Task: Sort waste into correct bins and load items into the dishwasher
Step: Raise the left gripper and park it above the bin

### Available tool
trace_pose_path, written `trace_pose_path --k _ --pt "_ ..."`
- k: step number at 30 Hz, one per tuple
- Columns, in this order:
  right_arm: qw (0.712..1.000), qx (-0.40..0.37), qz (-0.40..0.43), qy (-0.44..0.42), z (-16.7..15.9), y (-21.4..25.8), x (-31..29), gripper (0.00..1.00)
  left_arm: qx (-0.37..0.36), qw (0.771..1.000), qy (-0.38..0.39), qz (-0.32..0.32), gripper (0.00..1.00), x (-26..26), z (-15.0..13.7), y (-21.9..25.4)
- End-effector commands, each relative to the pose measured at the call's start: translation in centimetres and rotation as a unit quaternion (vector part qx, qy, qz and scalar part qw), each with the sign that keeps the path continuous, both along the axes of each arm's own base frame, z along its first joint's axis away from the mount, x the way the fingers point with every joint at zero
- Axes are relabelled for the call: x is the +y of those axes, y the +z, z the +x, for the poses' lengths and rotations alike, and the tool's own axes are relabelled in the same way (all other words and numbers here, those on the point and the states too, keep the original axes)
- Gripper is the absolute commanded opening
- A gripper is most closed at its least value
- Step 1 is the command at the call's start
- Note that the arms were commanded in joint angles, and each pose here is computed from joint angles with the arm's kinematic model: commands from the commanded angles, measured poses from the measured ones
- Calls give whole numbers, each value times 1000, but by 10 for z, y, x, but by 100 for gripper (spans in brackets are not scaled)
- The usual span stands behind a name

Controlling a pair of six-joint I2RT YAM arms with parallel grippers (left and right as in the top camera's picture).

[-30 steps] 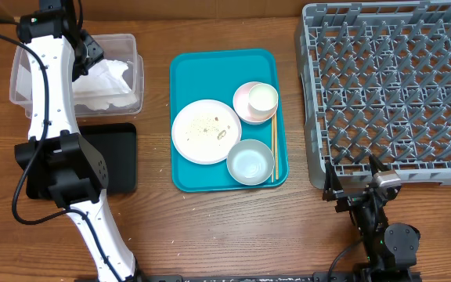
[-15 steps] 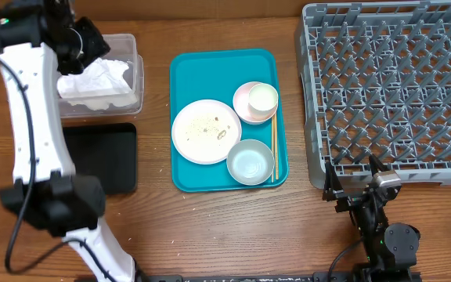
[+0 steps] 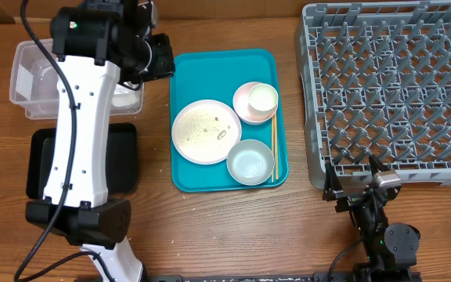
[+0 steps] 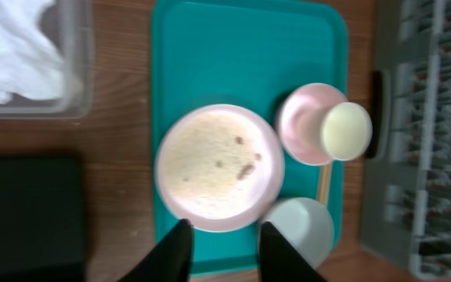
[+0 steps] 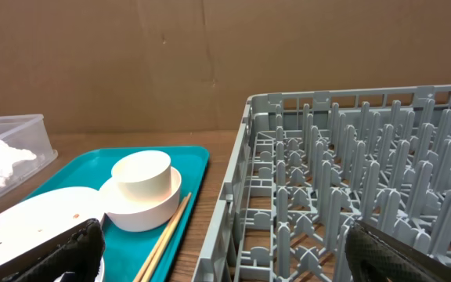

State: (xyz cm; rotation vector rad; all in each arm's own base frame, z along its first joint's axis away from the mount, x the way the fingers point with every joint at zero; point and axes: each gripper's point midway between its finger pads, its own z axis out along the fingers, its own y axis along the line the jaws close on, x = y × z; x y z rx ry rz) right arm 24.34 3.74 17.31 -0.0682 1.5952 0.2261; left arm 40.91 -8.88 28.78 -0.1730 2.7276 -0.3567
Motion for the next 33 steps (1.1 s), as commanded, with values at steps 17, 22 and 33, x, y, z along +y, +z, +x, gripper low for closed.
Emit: trace_pose_path --k 17,22,33 --pt "1000 -1 2 -7 1 -2 -3 100 89 927 363 17 100 195 -40 -15" --pt "1000 -1 2 -7 1 -2 -3 100 91 925 368 11 100 199 -42 -15" --pt "999 -23 28 23 -2 11 7 100 89 926 368 11 100 199 -41 -15"
